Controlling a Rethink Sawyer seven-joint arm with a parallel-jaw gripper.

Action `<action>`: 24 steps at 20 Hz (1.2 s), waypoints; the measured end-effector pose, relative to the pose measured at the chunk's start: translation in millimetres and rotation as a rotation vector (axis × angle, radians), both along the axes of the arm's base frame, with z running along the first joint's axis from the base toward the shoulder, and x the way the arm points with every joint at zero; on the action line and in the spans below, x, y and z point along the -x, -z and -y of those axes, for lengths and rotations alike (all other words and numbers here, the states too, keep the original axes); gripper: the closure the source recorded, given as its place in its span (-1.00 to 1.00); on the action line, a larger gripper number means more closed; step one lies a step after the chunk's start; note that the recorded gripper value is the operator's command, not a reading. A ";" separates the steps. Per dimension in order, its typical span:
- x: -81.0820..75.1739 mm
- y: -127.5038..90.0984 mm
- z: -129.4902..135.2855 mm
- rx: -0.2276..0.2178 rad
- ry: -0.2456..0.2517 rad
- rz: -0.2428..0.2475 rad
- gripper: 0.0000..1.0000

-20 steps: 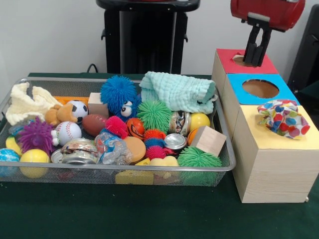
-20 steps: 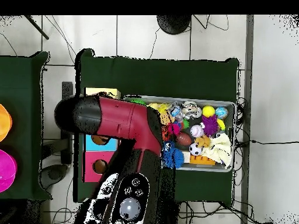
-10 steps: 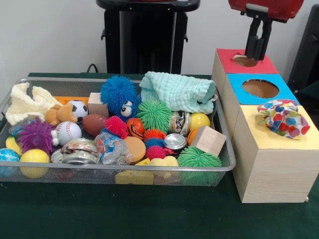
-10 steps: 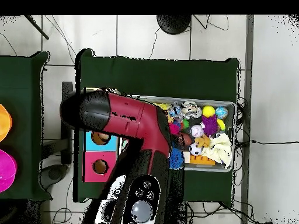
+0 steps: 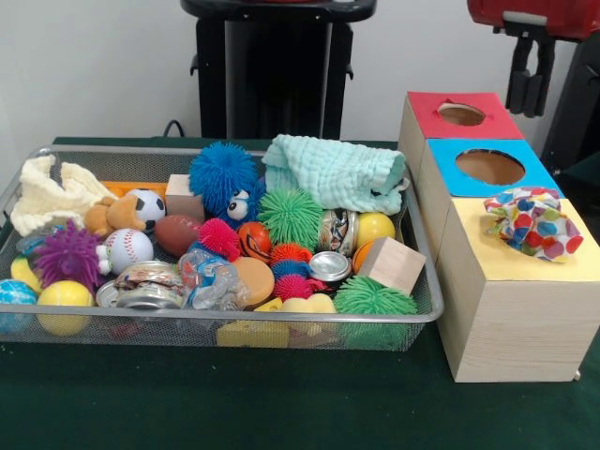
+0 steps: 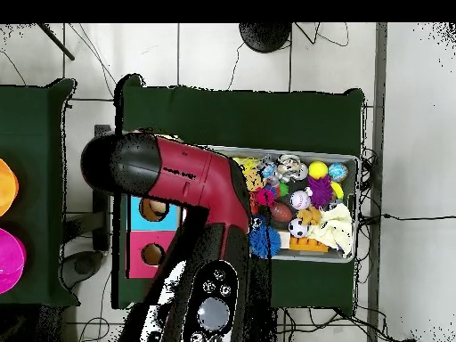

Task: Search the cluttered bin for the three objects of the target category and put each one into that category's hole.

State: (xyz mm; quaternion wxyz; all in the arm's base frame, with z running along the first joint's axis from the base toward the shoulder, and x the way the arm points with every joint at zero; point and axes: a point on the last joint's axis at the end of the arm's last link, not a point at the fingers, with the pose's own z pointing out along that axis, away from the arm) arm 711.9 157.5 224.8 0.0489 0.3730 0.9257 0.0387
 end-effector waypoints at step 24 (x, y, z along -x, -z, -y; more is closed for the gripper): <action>-18.7 53.9 -23.0 -0.028 0.028 0.143 1.00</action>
